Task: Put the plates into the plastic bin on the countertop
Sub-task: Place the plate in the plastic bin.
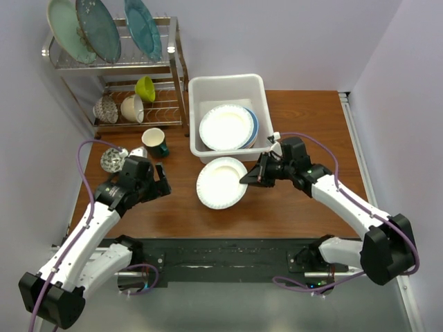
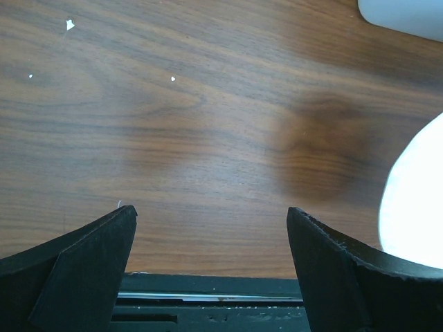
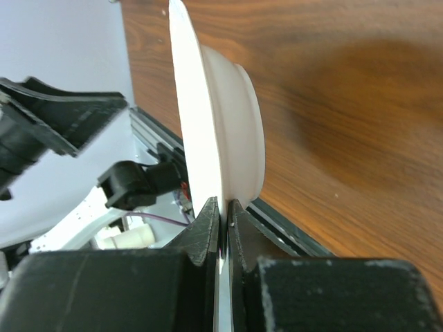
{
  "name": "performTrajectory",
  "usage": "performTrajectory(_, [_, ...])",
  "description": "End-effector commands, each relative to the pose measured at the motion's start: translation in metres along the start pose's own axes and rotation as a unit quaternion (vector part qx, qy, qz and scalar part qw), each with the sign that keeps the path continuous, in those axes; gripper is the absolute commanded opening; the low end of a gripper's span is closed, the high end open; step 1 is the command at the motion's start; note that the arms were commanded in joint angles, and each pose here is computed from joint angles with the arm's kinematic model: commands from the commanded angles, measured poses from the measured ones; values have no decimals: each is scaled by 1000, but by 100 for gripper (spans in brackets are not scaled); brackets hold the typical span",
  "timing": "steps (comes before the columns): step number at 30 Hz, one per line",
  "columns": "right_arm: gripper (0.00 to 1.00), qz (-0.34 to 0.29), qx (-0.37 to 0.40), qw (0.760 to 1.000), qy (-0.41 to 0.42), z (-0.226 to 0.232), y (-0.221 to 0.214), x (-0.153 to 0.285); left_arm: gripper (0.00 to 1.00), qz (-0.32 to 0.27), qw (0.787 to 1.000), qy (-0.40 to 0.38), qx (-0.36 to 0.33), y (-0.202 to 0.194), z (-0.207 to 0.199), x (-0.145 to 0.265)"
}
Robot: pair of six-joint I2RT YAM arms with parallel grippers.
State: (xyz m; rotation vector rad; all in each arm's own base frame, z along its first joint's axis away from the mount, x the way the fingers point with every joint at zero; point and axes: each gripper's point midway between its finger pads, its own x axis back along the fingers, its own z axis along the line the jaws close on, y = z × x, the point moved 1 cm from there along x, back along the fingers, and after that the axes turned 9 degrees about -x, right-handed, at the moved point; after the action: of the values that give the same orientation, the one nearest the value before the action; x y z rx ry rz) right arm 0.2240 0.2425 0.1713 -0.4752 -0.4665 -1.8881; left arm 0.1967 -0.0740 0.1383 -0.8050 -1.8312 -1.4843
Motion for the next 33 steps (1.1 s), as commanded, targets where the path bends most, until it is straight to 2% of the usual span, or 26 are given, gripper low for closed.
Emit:
performTrajectory(1, [0, -29, 35, 995, 93, 69, 35, 11, 95, -2, 1000, -8, 3, -2, -2, 0])
performTrajectory(11, [0, -57, 36, 988, 137, 110, 92, 0, 95, -1, 1000, -9, 5, -4, -2, -2])
performTrajectory(24, [0, -96, -10, 983, 159, 114, 160, -18, 95, -2, 1000, -11, 2, -3, -3, -2])
performTrajectory(33, [0, -129, 0, 982, 137, 113, 201, -33, 95, -2, 1000, -11, 0, -3, -3, -3])
